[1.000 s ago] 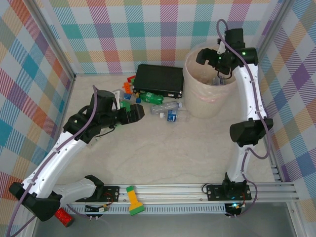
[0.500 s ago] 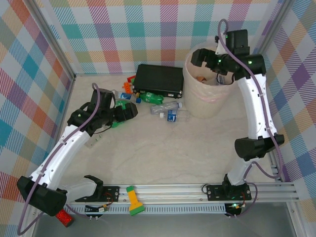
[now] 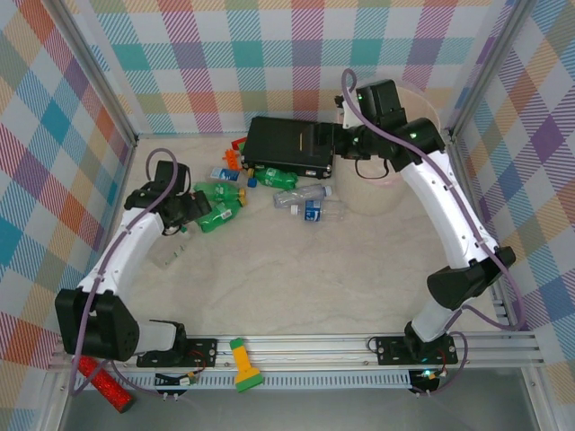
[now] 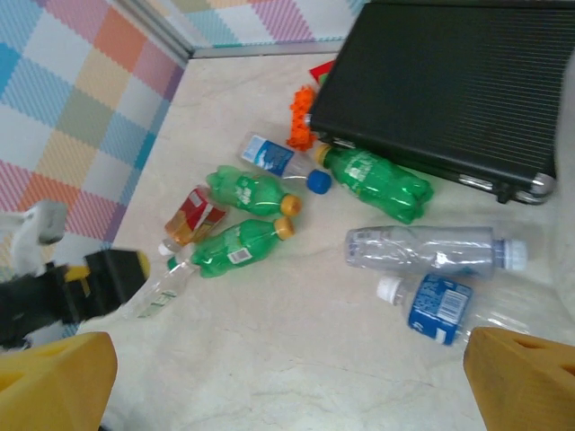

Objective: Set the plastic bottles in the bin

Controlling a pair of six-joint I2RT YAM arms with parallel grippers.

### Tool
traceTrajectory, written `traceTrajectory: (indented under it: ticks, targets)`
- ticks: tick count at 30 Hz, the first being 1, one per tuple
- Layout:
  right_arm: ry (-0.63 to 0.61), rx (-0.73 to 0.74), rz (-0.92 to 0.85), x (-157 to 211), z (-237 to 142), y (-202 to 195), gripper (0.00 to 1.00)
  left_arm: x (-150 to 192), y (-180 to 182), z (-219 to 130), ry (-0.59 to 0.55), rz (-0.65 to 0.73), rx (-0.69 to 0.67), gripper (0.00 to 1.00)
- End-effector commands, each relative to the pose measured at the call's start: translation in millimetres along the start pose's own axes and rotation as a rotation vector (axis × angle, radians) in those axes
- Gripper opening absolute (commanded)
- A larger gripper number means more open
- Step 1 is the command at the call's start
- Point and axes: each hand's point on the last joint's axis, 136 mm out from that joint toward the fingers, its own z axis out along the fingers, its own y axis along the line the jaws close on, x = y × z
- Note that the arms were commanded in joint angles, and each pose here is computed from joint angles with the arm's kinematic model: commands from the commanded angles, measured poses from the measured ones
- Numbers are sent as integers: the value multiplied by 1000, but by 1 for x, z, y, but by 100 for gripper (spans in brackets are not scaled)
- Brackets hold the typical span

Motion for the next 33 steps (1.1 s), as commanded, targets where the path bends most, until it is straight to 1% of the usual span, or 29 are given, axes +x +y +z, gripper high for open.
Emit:
traceTrajectory:
  ticks: [1, 5, 10, 14, 16, 19, 23, 33]
  targets:
    - [-39, -59, -29, -6, -10, 18, 99, -18, 22, 21, -28, -54, -62, 99]
    - [-23, -75, -34, 2, -7, 24, 99, -27, 37, 47, 21, -134, -82, 99]
    - [-16, -69, -29, 11, -8, 24, 99, -35, 54, 71, 41, -162, -121, 99]
    - [-22, -56, -26, 17, -13, 21, 99, -29, 73, 90, 88, -199, -149, 100]
    - [-28, -46, -25, 19, -16, 19, 99, -25, 76, 96, 105, -216, -142, 100]
    - [-33, -36, -25, 23, -18, 16, 99, -15, 67, 101, 137, -225, -82, 100]
    - [-36, -33, -20, 26, -18, 13, 99, 3, 57, 100, 178, -242, -9, 100]
    - [-30, -52, -22, 29, -12, 14, 99, 43, 46, 69, 221, -277, 122, 100]
